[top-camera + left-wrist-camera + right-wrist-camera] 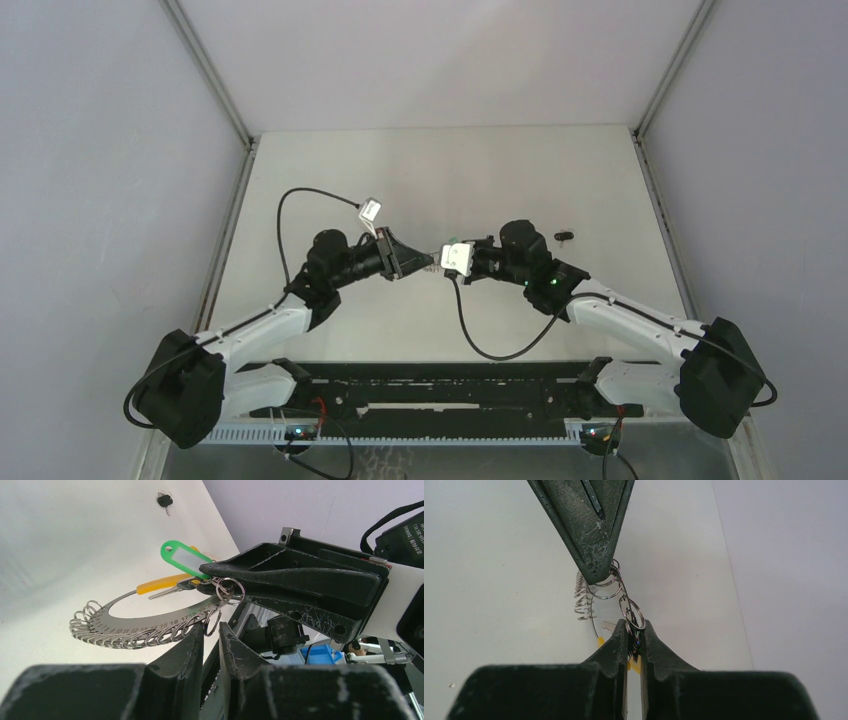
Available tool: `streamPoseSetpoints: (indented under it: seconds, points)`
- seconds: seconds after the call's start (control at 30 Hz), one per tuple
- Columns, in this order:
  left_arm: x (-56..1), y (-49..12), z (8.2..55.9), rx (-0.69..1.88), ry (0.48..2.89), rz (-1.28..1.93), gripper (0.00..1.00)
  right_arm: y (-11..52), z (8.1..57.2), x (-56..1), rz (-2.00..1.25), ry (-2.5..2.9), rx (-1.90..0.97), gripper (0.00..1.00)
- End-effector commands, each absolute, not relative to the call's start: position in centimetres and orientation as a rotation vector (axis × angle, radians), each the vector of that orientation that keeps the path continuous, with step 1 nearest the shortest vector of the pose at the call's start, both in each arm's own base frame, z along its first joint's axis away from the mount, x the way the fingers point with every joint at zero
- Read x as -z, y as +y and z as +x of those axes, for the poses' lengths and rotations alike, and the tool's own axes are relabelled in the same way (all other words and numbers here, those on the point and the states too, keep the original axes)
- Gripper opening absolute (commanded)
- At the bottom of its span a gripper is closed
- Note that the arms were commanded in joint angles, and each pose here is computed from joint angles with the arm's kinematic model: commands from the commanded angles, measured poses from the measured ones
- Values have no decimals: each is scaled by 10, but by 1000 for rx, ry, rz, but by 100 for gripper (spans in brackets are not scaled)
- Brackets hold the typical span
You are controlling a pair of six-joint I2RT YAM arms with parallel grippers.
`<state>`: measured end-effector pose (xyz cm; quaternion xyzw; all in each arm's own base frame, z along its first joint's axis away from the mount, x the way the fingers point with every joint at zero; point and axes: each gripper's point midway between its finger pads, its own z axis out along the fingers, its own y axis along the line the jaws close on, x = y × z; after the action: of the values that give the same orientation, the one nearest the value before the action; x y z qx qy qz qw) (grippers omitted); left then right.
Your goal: Put the keys on the keyring
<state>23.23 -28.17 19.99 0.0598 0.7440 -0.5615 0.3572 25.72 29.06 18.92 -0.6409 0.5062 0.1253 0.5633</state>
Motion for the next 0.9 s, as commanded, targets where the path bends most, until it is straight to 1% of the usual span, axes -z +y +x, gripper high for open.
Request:
streamPoseSetpoints:
  seconds: [0.0,0.23,0.3,0.4,0.43,0.67,0.87]
  points:
    - [-227,-286,236,1475,1826,178,21,302,254,-216,-1449,1099,-333,0]
    - [-227,-285,238,1464,1822,154,15,303,255,-214,-1446,1106,-334,0]
    - [-229,-285,239,1464,1818,152,11,304,255,-213,-1450,1105,-337,0]
    - [-230,-285,240,1458,1817,156,2,305,255,-210,-1454,1115,-338,0]
    - [-229,-285,240,1446,1823,161,0,304,255,-209,-1453,1120,-339,0]
    - [-221,-273,246,1260,1917,213,0,299,257,-205,-1425,1159,-346,1]
    - [-223,-260,251,1071,1915,306,0,298,255,-204,-1384,1189,-384,0]
